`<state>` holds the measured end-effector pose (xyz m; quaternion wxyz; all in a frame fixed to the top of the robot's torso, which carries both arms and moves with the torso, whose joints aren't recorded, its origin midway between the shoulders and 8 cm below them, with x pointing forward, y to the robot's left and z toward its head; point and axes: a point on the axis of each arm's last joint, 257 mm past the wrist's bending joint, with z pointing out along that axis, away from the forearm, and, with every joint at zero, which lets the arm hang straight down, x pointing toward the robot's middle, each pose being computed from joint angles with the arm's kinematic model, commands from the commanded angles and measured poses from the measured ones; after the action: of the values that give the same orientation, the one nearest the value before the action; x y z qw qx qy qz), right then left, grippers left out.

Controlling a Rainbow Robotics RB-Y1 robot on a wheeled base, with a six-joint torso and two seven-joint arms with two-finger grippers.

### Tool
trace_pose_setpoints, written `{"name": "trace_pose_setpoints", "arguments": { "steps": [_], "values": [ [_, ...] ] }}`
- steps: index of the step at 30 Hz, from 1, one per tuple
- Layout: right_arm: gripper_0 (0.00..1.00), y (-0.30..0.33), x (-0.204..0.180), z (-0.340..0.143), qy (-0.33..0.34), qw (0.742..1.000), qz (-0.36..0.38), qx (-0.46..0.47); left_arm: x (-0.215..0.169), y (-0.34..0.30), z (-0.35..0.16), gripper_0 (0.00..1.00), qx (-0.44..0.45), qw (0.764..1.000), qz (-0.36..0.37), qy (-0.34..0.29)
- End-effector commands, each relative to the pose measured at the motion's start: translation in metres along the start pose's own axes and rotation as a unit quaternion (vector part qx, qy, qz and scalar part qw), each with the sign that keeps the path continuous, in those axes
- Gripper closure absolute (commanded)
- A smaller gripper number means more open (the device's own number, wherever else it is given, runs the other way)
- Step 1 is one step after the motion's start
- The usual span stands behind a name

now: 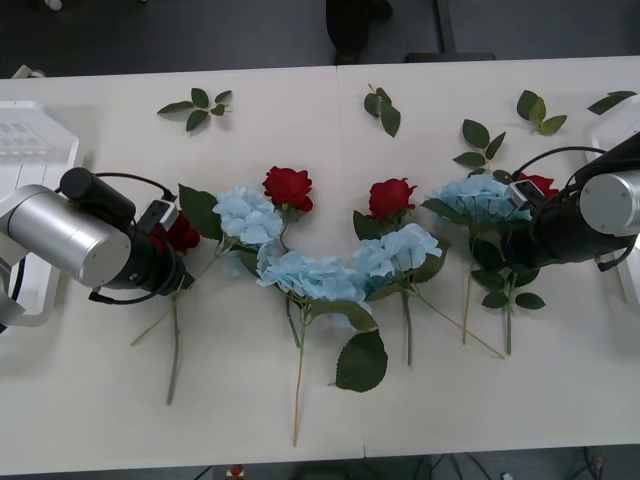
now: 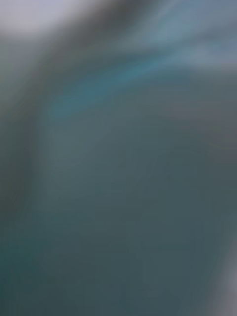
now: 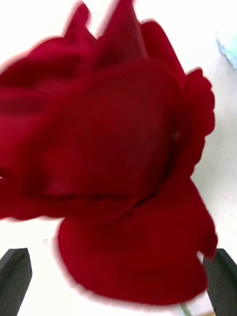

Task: Place the red flowers into the right box and the blue flowers into the left box. If a person shows an open palm, hand one flower to the person first, then continue sorting.

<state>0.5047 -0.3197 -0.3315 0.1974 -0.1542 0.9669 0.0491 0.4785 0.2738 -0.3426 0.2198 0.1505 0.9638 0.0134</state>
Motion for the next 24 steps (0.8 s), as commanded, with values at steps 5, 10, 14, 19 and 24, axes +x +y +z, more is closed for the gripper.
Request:
{"name": "trace_pose_setpoints", "arguments": {
  "steps": [5,10,14,19,24],
  "values": [
    [0.0,0.007,-0.039,-0.006,-0.031,0.999,0.02,0.002,-0.029,-0.014,0.0,0.0,-0.005,1.0,-0.004,-0.015],
    [0.46,0.005,-0.04,-0.005,-0.03,0.999,0.017,0.009,-0.03,-0.013,0.0,0.0,-0.007,1.0,-0.004,-0.016],
    [0.91,0.003,-0.041,-0.006,-0.032,0.999,0.018,0.012,-0.029,-0.013,0.001,0.0,-0.007,1.0,-0.004,-0.014],
    [1.0,0.002,-0.045,-0.008,-0.035,0.999,0.018,0.015,-0.027,-0.012,0.003,0.36,-0.008,1.0,-0.007,-0.012],
    [1.0,0.003,-0.05,-0.011,-0.037,0.999,0.018,0.015,-0.027,-0.011,0.003,0.98,-0.009,1.0,-0.01,-0.012]
  ]
}}
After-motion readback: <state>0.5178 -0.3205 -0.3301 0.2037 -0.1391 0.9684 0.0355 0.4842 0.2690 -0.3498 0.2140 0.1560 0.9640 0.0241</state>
